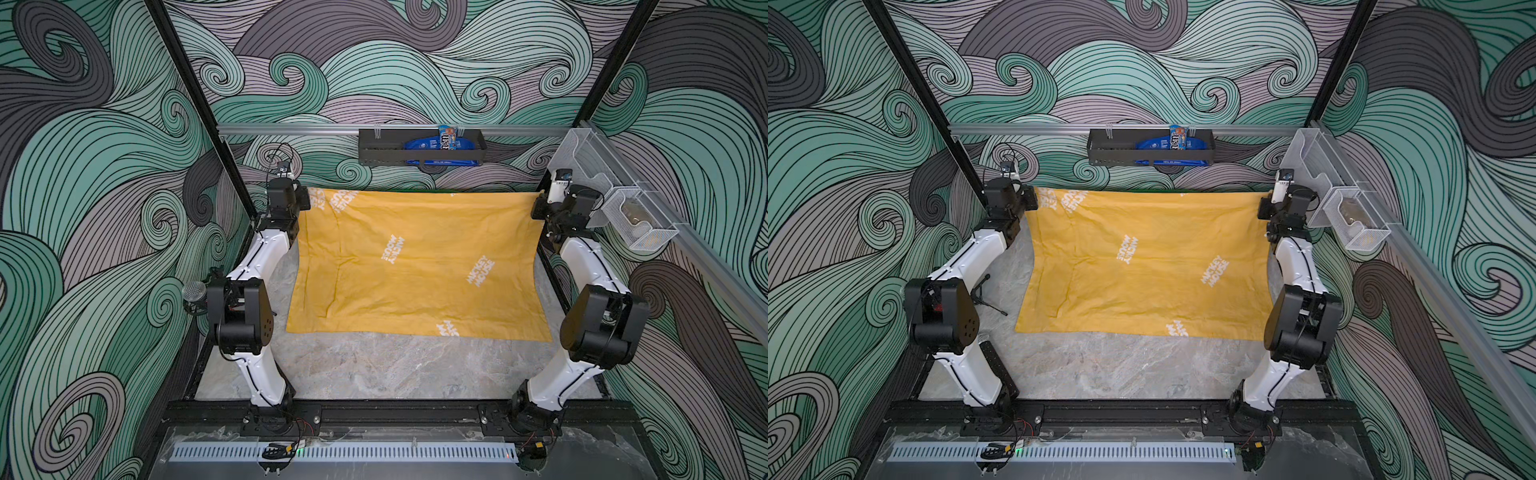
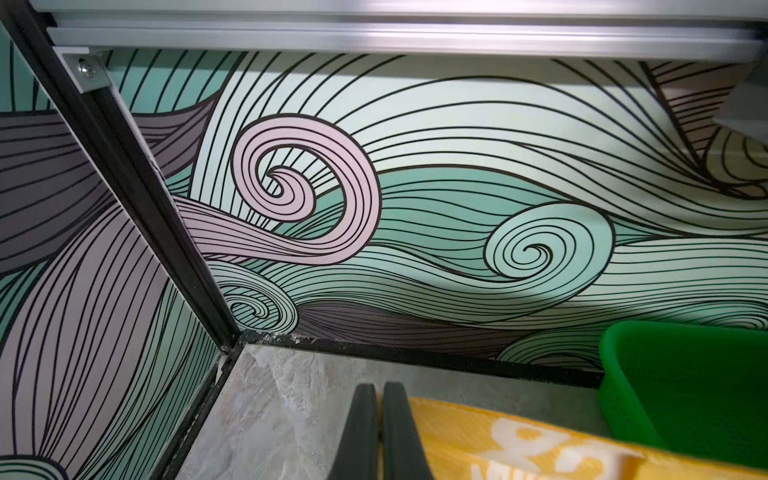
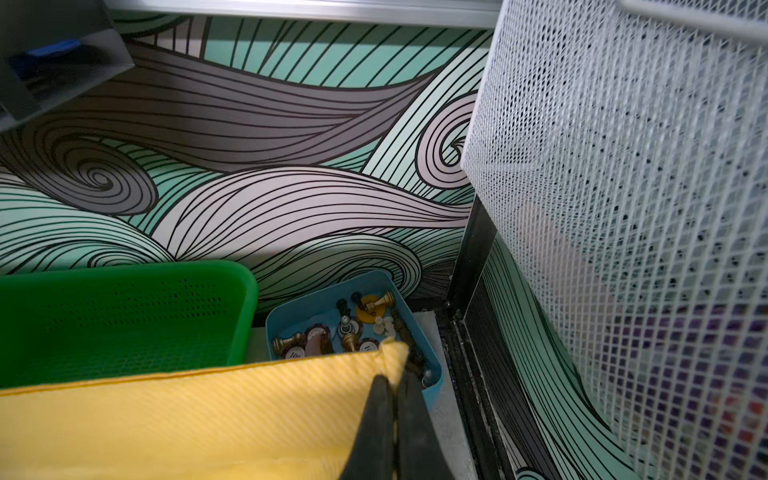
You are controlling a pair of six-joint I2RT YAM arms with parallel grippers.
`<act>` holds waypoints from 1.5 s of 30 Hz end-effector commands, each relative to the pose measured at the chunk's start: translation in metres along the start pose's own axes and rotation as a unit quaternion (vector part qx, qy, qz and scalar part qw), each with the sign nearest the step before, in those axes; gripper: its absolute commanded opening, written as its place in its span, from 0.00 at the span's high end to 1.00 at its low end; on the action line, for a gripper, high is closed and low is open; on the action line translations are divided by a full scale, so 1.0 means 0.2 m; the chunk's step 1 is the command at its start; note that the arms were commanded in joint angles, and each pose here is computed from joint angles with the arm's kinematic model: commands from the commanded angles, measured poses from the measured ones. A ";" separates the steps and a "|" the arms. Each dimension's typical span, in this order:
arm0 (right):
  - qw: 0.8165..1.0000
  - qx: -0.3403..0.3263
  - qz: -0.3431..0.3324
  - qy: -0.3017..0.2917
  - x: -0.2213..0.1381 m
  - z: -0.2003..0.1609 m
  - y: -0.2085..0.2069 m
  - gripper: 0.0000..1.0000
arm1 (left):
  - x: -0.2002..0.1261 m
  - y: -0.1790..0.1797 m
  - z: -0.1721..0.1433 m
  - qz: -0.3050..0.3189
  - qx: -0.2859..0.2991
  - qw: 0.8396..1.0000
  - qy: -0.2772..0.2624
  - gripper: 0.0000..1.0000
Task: Roll up the pillowcase
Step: Fold the pillowcase at the center of the board.
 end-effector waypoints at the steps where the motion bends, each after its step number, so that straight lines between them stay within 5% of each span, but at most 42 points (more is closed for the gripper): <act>1: 1.000 -0.015 -0.006 -0.001 -0.06 0.00 -0.03 1.00 | -0.07 -0.02 0.09 -0.018 0.019 0.999 -0.030 1.00; 11: 0.992 -0.079 -0.056 0.084 -0.32 -0.33 0.01 0.98 | -0.41 0.10 -0.15 -0.006 0.070 0.997 -0.003 1.00; 21: 0.975 -0.107 -0.076 0.178 -0.49 -0.74 0.11 0.95 | -0.72 0.21 -0.57 -0.004 0.113 0.990 0.081 1.00; 30: 0.973 -0.150 -0.048 0.171 -0.63 -0.96 0.24 0.94 | -0.86 0.25 -0.95 -0.022 0.216 0.965 0.150 1.00; 45: 0.968 -0.170 -0.094 0.161 -0.72 -0.92 0.23 0.94 | -0.91 0.35 -0.98 0.088 0.228 0.956 0.163 1.00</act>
Point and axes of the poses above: each gripper's point midway between its finger pads, its own x axis out along the fingers, its own y axis along the line the jaws close on, z = x × y, the point moved 8 cm from there along -x, back along the fingers, and after that the axes turned 13 degrees about -x, right-handed, at the moved point
